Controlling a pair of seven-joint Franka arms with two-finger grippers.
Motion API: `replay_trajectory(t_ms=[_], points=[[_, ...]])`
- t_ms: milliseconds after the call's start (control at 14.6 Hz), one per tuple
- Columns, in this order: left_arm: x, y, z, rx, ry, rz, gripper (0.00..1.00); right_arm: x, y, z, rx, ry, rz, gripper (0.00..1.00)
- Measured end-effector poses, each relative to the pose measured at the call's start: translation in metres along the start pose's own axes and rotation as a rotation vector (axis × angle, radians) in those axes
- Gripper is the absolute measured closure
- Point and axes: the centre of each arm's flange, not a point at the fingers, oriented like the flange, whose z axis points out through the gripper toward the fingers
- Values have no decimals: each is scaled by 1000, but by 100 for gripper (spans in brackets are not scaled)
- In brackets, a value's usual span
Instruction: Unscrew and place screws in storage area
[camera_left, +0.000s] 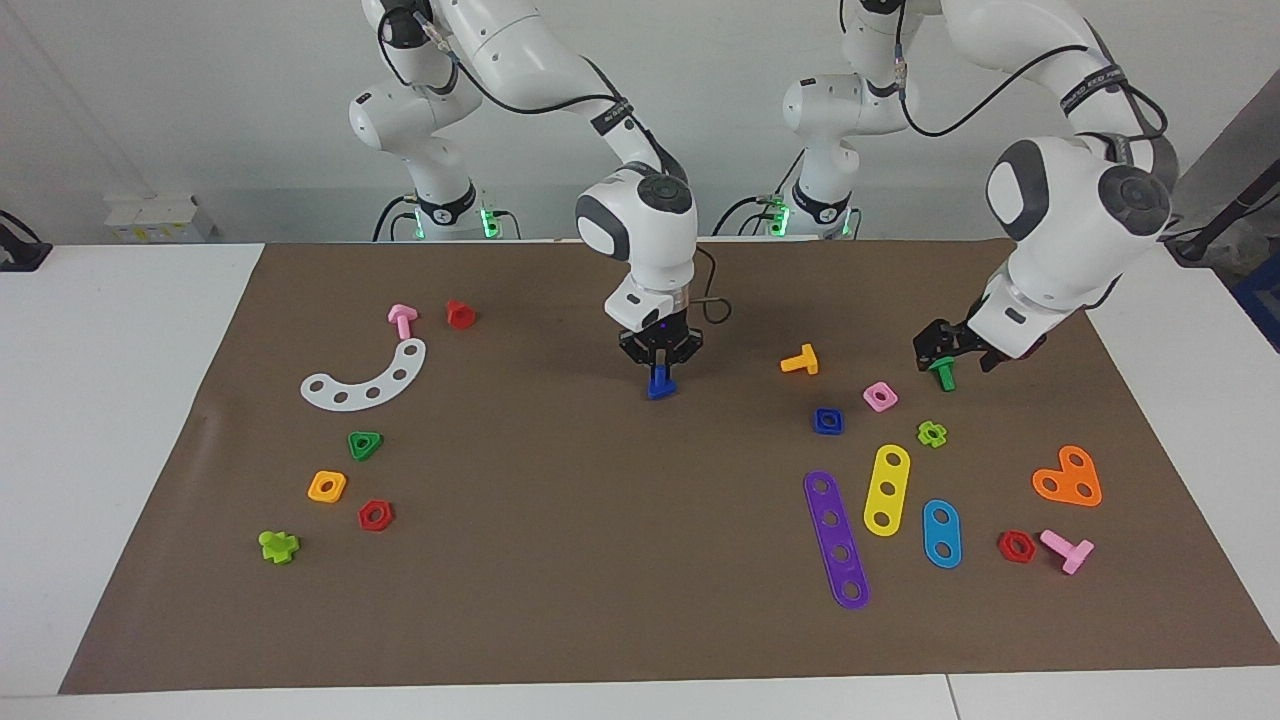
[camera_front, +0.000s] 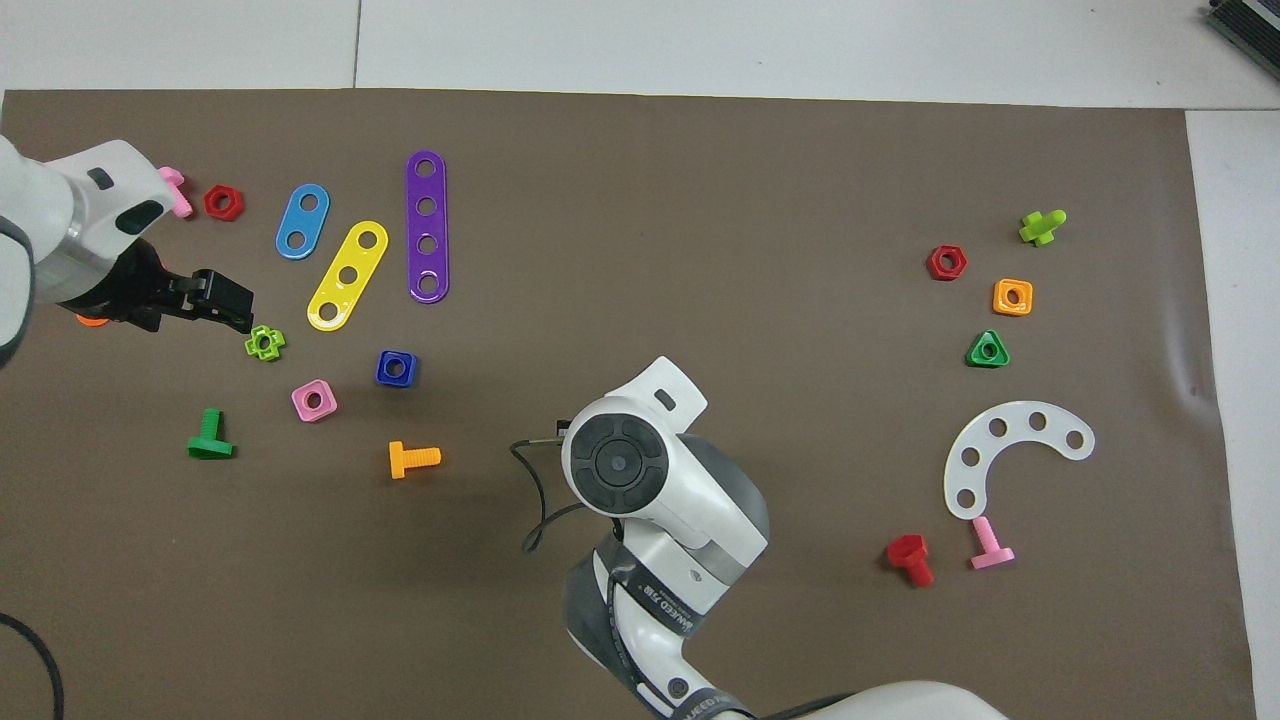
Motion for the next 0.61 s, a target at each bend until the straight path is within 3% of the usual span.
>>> replay_trajectory(t_ms=[273,615], points=[[-7,1,-41,2,-13,1,0,56,69,-12,-13,21,28,81],[-17,1,-80,23,-13,3,0,115,199,-3,-65,-12,23,81]])
